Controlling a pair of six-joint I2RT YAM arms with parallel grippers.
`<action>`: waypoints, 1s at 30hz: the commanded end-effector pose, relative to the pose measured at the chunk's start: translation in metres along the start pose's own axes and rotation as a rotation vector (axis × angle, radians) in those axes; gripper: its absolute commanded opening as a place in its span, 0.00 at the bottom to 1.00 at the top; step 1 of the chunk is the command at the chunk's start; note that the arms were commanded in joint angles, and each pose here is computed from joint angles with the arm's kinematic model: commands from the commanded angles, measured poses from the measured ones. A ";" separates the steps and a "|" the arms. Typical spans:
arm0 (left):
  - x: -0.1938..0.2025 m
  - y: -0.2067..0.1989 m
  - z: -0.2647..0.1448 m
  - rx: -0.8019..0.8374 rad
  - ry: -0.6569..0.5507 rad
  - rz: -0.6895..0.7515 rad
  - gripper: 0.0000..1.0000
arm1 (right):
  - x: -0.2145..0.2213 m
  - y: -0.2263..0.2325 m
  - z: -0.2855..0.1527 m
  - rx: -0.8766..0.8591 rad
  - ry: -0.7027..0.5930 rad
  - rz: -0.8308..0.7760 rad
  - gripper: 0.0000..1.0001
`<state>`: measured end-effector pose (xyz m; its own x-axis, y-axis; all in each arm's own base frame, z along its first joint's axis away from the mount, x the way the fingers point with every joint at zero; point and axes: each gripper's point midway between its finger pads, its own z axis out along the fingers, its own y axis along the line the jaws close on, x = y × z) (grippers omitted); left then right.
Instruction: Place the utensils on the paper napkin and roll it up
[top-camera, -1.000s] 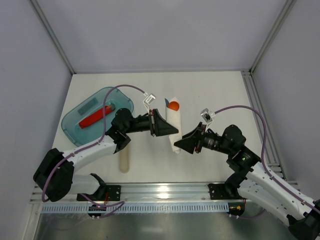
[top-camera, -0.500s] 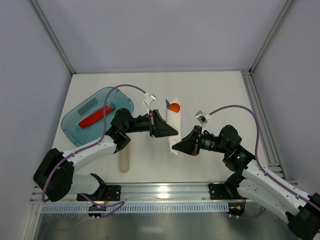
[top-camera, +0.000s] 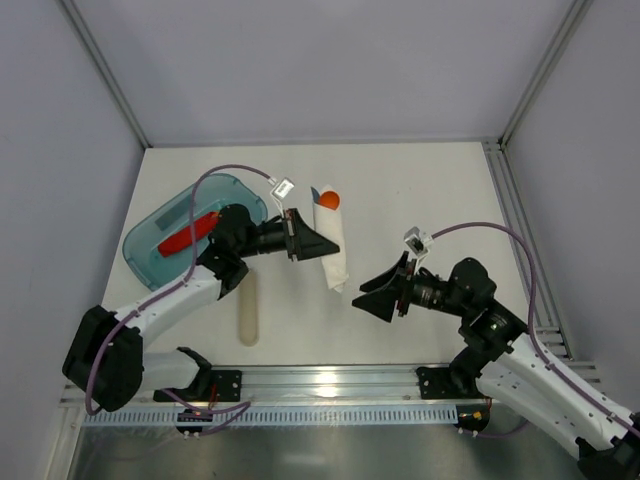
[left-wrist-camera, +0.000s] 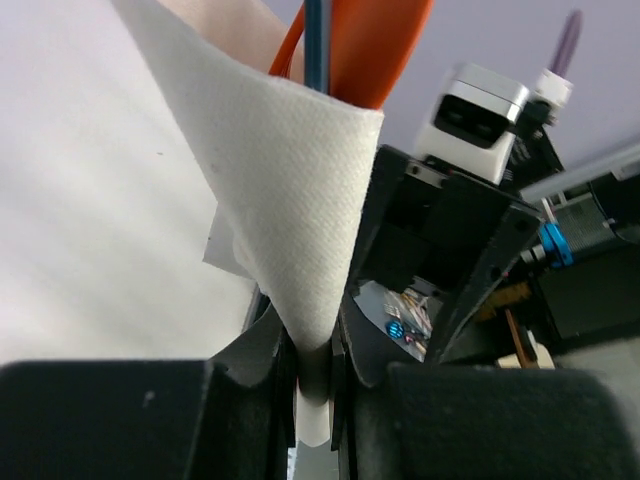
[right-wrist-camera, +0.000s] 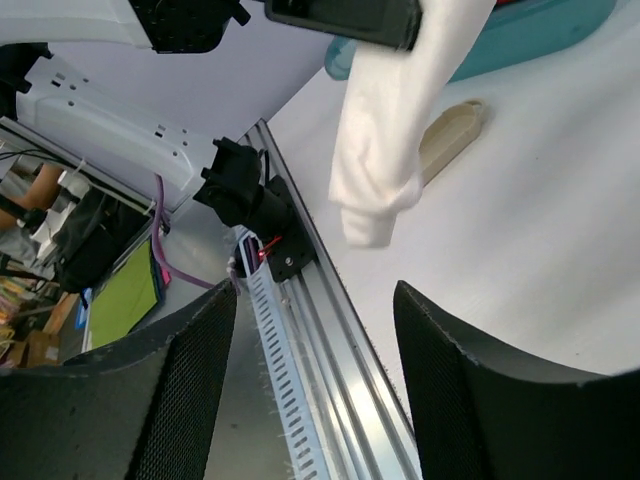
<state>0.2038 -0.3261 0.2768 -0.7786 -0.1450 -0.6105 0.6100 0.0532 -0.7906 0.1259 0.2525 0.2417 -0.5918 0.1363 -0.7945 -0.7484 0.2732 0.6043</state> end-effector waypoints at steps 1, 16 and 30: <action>-0.041 0.004 -0.023 -0.109 -0.077 0.094 0.00 | -0.035 0.010 -0.018 0.075 -0.113 -0.080 0.66; -0.156 0.133 -0.209 -0.818 -0.320 -0.084 0.00 | -0.061 0.021 -0.041 0.158 -0.178 -0.150 0.83; -0.096 0.190 -0.273 -1.196 0.180 -0.091 0.00 | -0.048 0.007 -0.034 0.185 -0.129 -0.117 0.83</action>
<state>0.3773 -0.0494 0.1699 -0.8670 -0.2109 -0.4514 0.0213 0.8895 -0.4564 0.1390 0.2161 0.2743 -0.4730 0.1909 -0.8602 -0.7241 0.4720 0.5029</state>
